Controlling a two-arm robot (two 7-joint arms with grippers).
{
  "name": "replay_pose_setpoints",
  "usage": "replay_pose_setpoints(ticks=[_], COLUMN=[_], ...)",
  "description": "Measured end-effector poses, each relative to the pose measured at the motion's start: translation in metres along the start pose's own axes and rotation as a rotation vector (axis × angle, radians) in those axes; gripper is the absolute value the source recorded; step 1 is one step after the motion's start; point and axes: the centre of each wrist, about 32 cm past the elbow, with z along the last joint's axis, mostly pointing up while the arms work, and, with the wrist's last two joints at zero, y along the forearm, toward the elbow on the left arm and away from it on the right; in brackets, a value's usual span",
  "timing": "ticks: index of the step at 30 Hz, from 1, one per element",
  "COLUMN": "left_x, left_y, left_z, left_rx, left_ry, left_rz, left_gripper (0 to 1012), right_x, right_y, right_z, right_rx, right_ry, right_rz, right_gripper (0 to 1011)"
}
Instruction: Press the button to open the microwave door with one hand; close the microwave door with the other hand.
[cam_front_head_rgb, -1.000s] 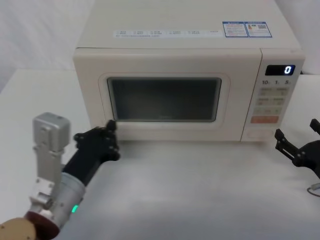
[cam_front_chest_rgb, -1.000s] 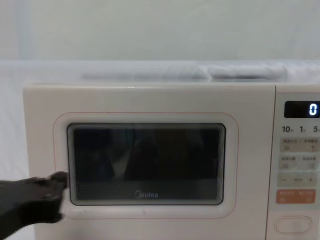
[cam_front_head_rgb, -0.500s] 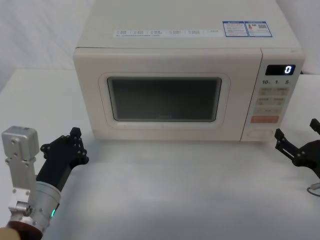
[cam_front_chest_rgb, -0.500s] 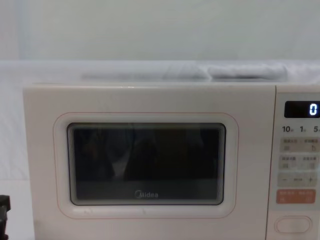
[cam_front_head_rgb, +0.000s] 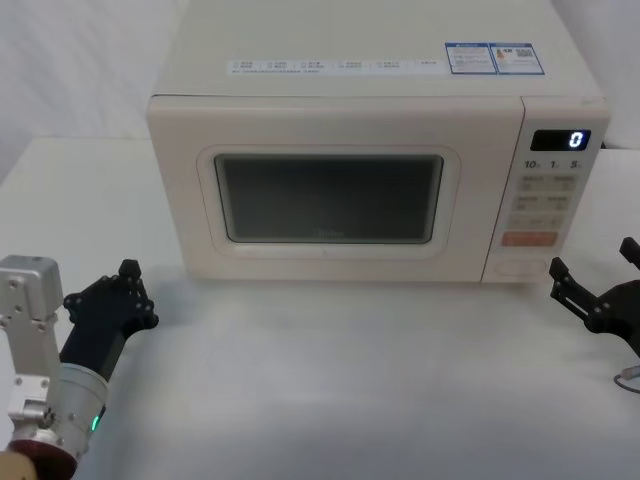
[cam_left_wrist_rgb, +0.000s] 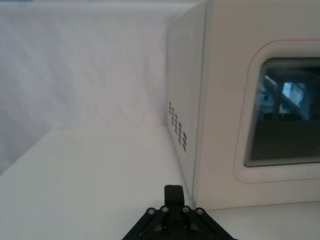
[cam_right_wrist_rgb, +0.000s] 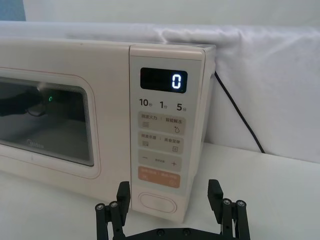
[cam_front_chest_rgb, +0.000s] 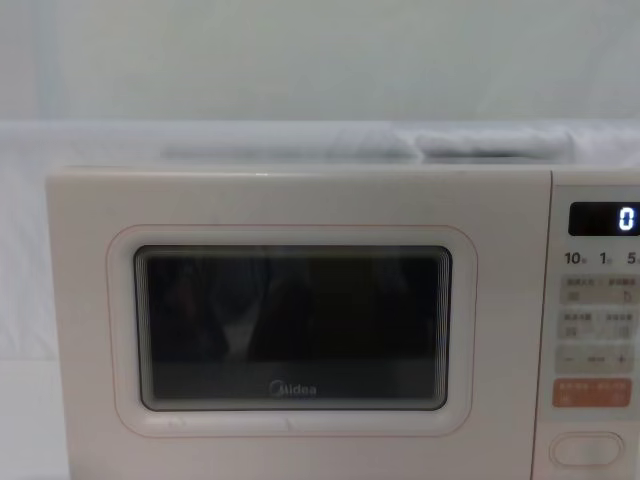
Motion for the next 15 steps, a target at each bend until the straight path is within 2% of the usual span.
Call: replay_pose_setpoints(ticks=[6, 9, 15], left_x=[-0.0030, -0.0048, -0.0065], left_y=[-0.0016, -0.0026, -0.0037], left_z=[-0.0015, -0.0020, -0.0019], left_rx=[0.026, 0.031, 0.029], left_ry=[-0.003, -0.005, -0.008], left_rz=[0.004, 0.002, 0.001], left_gripper=[0, 0, 0], right_x=[0.0000, 0.0000, 0.0000], right_y=[0.0000, 0.0000, 0.0000], right_z=[0.0000, 0.0000, 0.0000], right_rx=[0.000, 0.000, 0.000], right_ry=[0.000, 0.000, 0.000], right_rz=[0.000, 0.000, 0.000], right_gripper=[1002, 1002, 1002])
